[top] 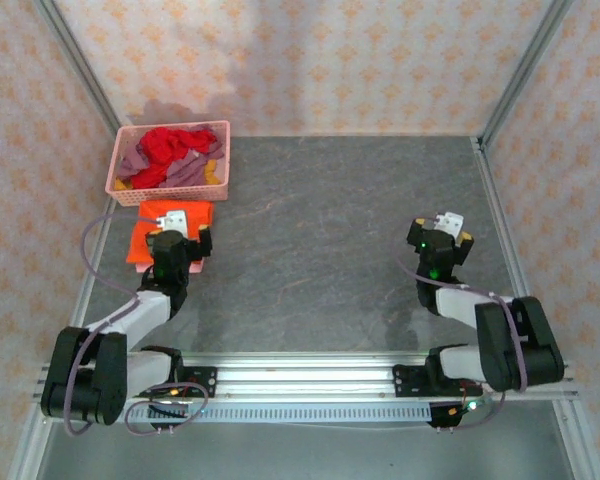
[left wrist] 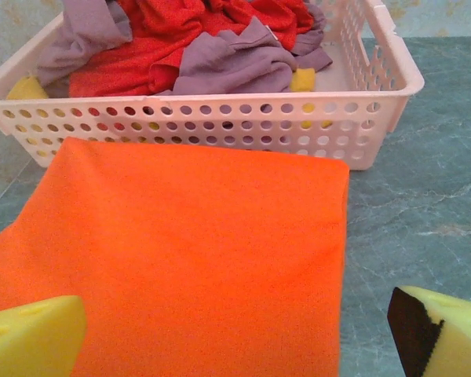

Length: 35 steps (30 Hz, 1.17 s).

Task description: Fold and stack the t-shirts

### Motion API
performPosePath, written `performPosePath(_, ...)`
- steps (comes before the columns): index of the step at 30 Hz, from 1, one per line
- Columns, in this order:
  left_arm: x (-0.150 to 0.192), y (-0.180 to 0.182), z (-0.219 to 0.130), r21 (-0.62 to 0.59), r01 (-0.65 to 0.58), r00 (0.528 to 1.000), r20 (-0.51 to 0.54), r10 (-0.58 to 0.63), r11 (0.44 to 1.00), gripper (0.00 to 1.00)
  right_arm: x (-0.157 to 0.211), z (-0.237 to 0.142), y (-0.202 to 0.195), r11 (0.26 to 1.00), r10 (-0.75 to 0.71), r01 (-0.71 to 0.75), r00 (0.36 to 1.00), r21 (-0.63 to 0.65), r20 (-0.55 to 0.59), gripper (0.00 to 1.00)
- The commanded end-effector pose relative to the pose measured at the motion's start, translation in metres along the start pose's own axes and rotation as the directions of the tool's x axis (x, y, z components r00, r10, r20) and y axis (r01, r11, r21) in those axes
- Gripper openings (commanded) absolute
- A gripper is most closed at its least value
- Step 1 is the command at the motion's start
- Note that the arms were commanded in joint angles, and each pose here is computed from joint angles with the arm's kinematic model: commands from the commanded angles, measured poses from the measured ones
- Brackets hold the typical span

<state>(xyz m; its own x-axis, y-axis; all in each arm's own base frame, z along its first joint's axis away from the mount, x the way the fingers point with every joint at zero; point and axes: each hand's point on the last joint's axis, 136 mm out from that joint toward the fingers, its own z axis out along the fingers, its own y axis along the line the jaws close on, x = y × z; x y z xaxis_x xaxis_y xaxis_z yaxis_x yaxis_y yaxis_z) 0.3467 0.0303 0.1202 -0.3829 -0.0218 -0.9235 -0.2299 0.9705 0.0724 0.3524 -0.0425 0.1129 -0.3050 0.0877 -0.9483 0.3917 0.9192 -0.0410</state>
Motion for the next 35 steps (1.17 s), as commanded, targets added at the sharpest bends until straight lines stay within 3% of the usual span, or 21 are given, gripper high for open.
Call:
performPosePath(1, -0.02, -0.006, 0.009, 0.03, 0.028, 0.995, 0.096, -0.031, 0.999, 1.0, -0.016, 0.007, 0.013, 0.992, 0.074, -0.068, 0.996, -0.107, 0.049, 1.0)
performPosePath(7, -0.003, -0.023, 0.041, 0.069, -0.005, 1.0, 0.021, 0.004, 0.998, 1.0, 0.006, 0.024, 0.034, 0.978, 0.049, -0.042, 0.998, -0.206, 0.03, 0.99)
performPosePath(10, 0.004, -0.023, 0.051, 0.079, 0.005, 0.999, -0.032, -0.003, 0.997, 1.0, 0.009, 0.03, 0.033, 0.982, 0.033, -0.037, 0.999, -0.183, -0.023, 1.0)
performPosePath(35, 0.005, -0.02, 0.051, 0.059, 0.008, 0.999, -0.032, -0.006, 0.998, 1.0, 0.009, 0.037, 0.028, 0.986, 0.053, -0.058, 0.998, -0.158, -0.041, 0.99)
